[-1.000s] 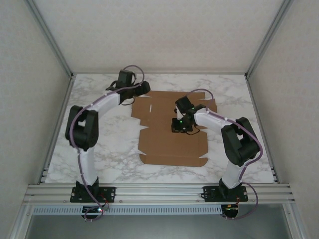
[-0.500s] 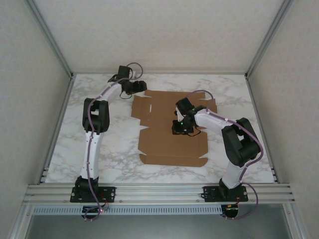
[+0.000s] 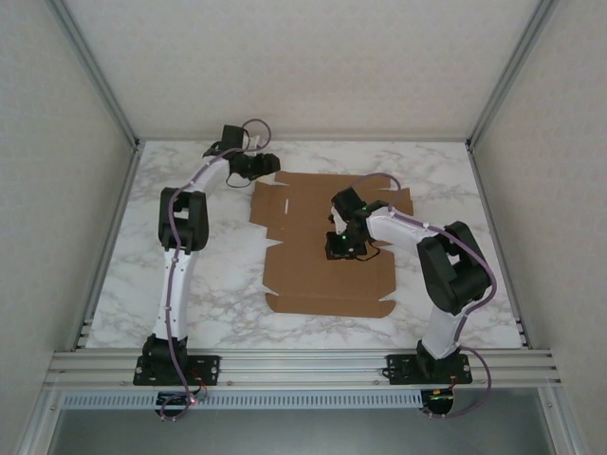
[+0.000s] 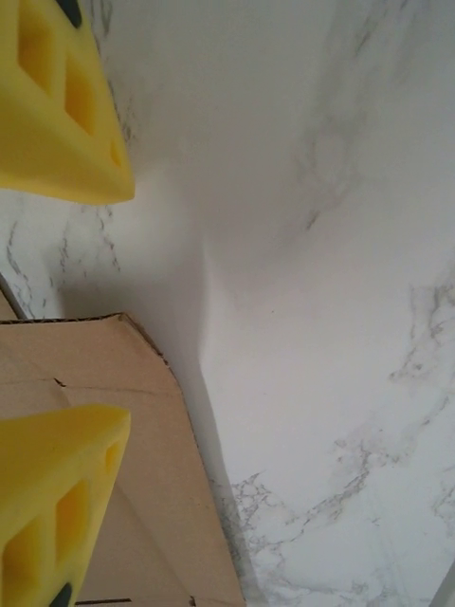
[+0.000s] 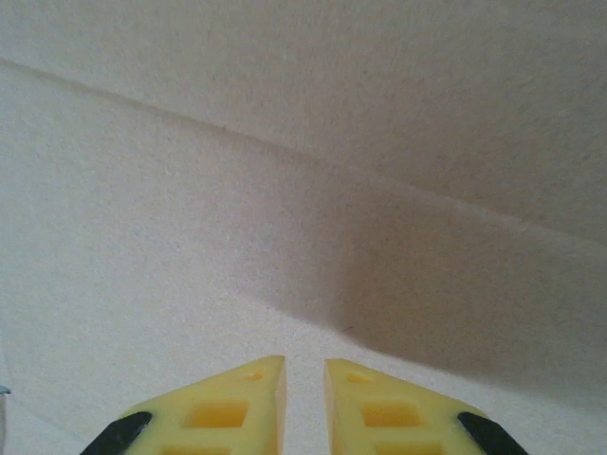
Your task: Fold the paper box
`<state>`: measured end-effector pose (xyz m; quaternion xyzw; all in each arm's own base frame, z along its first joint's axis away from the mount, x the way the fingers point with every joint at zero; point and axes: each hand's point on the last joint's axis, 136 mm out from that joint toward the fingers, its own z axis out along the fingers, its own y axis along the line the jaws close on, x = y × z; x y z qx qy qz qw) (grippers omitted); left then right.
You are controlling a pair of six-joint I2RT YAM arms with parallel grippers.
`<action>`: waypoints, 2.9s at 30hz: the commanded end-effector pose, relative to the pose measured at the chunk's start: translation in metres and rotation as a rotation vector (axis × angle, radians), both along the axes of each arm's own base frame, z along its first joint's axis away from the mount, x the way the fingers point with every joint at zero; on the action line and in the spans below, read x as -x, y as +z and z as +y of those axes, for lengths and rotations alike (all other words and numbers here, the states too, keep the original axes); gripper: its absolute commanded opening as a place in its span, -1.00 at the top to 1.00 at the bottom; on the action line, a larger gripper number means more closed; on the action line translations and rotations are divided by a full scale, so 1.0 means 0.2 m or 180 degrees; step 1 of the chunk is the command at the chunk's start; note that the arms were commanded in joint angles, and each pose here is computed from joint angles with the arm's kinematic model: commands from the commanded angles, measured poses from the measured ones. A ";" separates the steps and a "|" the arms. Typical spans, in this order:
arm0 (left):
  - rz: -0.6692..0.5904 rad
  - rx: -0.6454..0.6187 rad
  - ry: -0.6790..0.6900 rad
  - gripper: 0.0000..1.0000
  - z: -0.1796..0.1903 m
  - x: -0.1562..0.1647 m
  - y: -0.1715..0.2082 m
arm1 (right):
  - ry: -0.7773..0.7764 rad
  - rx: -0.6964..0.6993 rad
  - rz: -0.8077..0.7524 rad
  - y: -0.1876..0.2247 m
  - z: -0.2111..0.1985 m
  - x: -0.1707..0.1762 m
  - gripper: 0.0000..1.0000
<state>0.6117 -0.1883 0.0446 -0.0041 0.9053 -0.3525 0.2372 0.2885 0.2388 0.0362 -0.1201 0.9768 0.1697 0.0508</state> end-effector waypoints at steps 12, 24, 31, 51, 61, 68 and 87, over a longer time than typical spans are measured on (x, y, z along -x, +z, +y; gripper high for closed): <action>0.0141 0.0216 -0.0361 0.35 -0.16 0.10 -0.01 | 0.0155 0.0239 0.0062 -0.06 -0.02 0.03 0.67; -0.0198 0.0125 -0.0313 0.96 -0.14 0.07 0.09 | 0.0075 0.0147 -0.0347 0.16 -0.01 -0.05 0.66; -0.1219 0.0213 -0.0160 1.00 -0.11 0.08 0.49 | -0.0441 -0.0306 -0.0916 0.64 -0.04 -0.22 0.03; -0.2778 0.0179 -0.0331 1.00 -0.12 0.45 0.91 | -0.3125 -0.1393 -0.0059 1.02 -0.11 -0.78 -0.28; -0.2936 0.0090 -0.0390 1.00 -0.10 0.53 0.94 | -0.3861 -0.1452 0.0360 0.88 -0.18 -0.99 -0.47; -0.3057 0.0069 -0.0491 1.00 -0.11 0.59 0.96 | -0.4147 -0.1573 0.0292 0.88 -0.21 -1.08 -0.46; -0.3381 -0.0080 -0.0552 1.00 -0.13 0.66 1.00 | -0.4117 -0.1419 0.0641 0.74 -0.14 -1.05 -0.19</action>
